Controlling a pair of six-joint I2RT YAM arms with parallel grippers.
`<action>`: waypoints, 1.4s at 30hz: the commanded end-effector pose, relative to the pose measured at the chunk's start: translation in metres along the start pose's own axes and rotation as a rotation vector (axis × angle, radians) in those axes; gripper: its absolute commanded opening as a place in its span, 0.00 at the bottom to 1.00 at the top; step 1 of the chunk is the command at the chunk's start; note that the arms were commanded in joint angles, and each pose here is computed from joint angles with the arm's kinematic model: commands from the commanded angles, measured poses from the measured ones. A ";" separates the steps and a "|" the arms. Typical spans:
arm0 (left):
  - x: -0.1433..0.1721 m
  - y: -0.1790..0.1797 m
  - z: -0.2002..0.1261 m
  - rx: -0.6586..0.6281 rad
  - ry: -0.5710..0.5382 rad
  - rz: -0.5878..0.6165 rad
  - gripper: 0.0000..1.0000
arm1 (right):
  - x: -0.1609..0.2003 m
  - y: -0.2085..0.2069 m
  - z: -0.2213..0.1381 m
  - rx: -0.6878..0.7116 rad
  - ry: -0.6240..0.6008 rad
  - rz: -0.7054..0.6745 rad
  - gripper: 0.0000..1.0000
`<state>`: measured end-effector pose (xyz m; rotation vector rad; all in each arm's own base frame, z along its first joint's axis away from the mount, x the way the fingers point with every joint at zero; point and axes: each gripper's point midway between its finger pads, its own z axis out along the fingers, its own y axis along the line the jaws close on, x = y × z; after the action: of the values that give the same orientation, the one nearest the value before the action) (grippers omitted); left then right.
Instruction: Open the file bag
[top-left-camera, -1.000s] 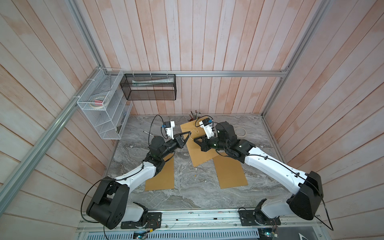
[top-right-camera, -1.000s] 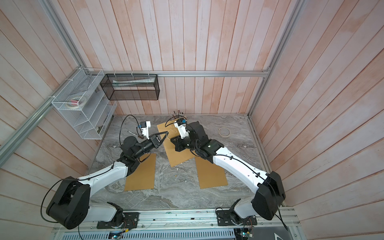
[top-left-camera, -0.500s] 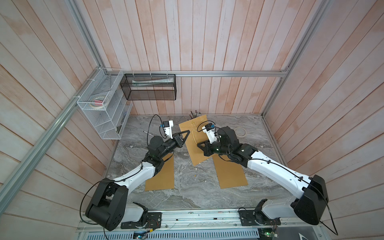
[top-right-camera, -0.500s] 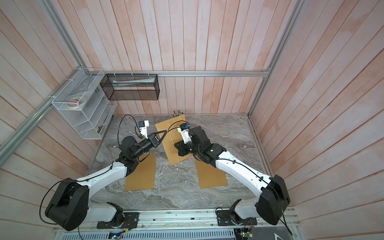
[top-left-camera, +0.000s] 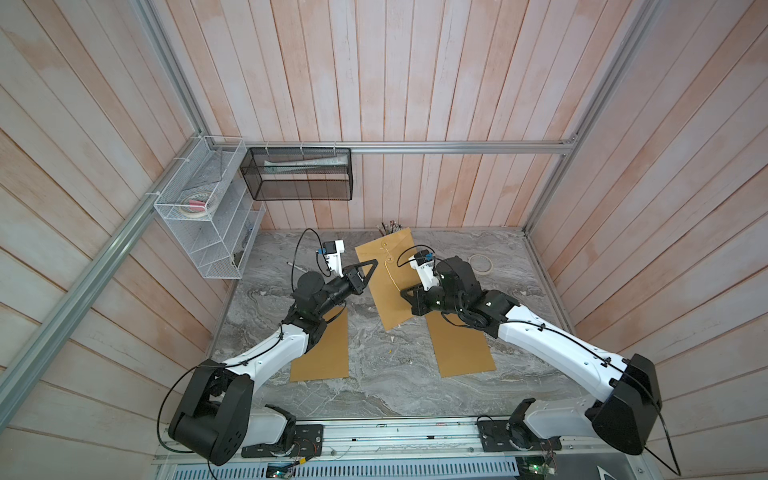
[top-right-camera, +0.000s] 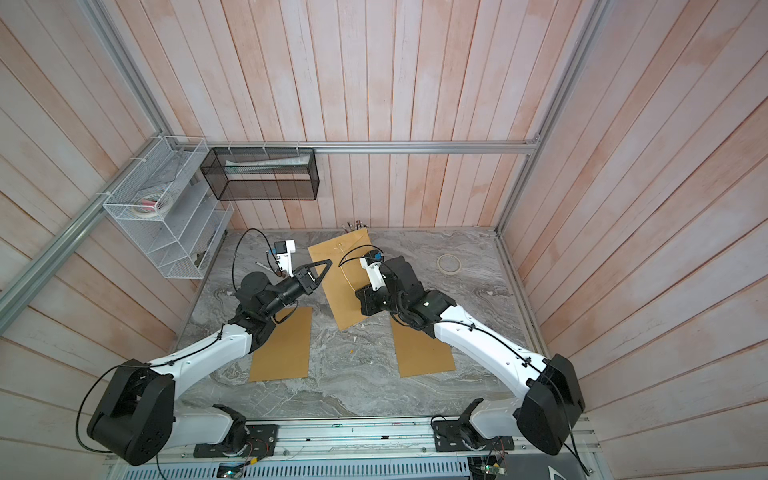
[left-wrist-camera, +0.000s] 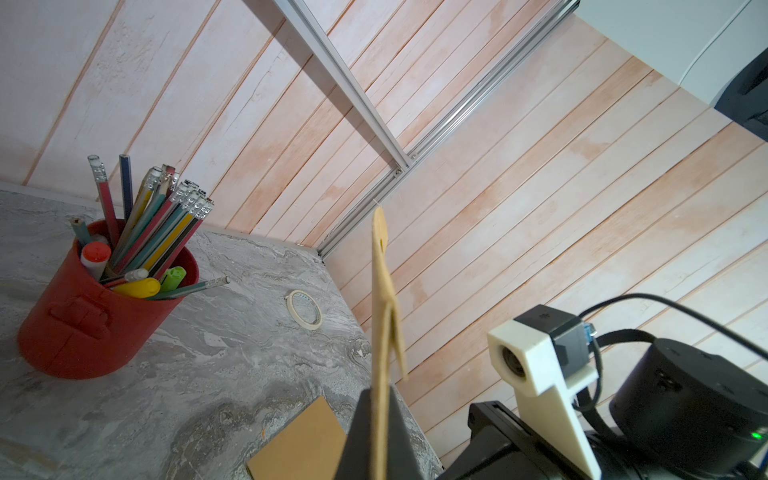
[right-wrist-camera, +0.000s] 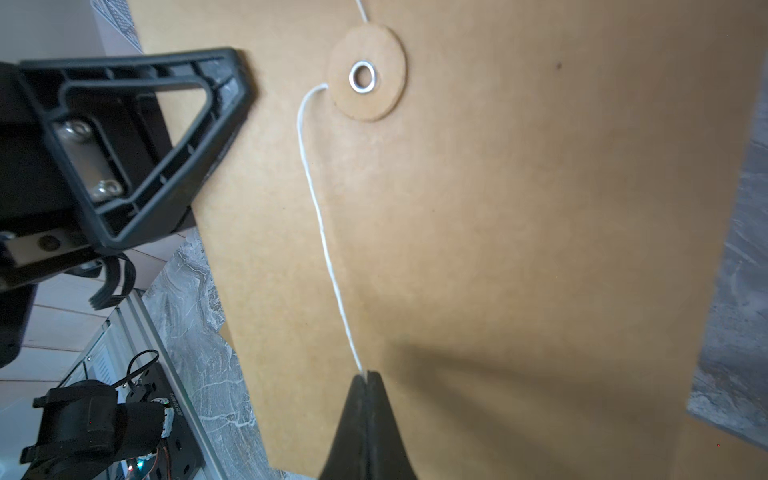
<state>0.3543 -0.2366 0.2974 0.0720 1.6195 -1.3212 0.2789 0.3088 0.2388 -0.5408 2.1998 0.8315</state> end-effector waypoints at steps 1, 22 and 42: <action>-0.015 -0.012 -0.001 0.024 -0.037 0.036 0.00 | 0.007 -0.012 -0.006 0.049 0.013 0.010 0.00; -0.010 -0.009 -0.005 0.023 -0.026 0.029 0.00 | 0.001 -0.069 -0.027 0.210 -0.020 0.080 0.00; 0.020 -0.015 -0.014 0.096 0.073 0.037 0.00 | -0.071 -0.067 -0.042 0.228 -0.151 0.011 0.00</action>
<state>0.3393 -0.2411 0.2835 0.1371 1.6514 -1.3688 0.3379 0.2408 0.2791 -0.3274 2.1423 0.6229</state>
